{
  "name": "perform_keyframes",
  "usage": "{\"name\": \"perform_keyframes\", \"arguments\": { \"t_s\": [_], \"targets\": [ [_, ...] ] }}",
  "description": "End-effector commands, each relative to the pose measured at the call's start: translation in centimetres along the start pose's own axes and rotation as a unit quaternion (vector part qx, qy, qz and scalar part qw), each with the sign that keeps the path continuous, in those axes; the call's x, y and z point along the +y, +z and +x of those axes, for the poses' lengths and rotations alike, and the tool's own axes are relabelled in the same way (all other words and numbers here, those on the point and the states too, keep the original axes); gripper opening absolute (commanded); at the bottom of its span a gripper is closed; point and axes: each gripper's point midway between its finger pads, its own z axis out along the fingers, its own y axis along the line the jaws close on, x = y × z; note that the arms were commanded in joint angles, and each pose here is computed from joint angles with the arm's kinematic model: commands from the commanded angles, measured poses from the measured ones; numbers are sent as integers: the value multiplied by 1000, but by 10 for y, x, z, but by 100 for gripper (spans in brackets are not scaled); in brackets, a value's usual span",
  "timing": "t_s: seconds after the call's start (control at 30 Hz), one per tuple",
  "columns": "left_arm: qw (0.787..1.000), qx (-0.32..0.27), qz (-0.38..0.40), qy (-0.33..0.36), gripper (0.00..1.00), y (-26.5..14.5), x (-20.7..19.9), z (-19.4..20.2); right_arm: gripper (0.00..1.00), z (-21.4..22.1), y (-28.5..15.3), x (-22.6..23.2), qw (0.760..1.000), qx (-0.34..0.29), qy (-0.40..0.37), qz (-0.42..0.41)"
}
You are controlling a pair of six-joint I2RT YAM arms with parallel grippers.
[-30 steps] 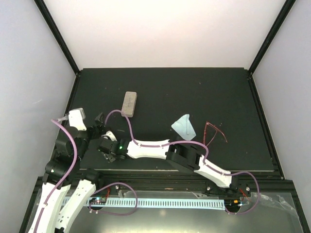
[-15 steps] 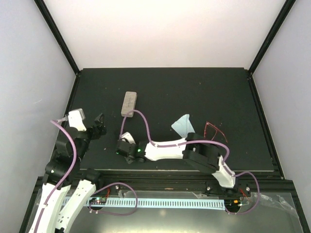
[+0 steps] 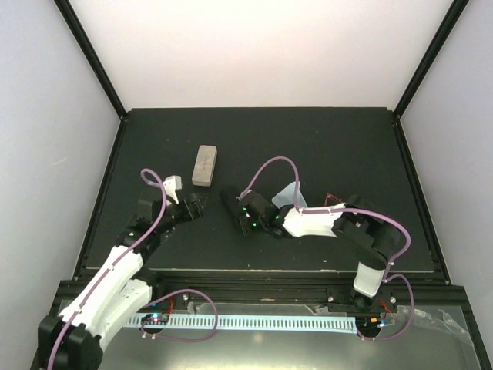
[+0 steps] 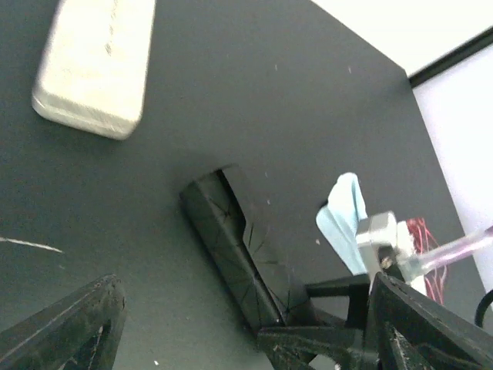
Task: Organize the sunglasses
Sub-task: Pick up the sunglasses case from the center of the board.
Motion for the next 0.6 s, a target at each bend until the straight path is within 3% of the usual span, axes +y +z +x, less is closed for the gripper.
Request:
{"name": "perform_keyframes", "arguments": {
  "t_s": [0.0,0.27,0.57],
  "targets": [
    [993,32,96,-57,83,23,-26,11,40,-21,-14,32,990,-26,31,-134],
    [988,84,62,-109,71,56,4,49,36,-17,-15,38,979,-9,64,-194],
    [983,116,58,-129,62,78,14,65,34,-16,-12,45,972,5,78,-221]
  ]
}}
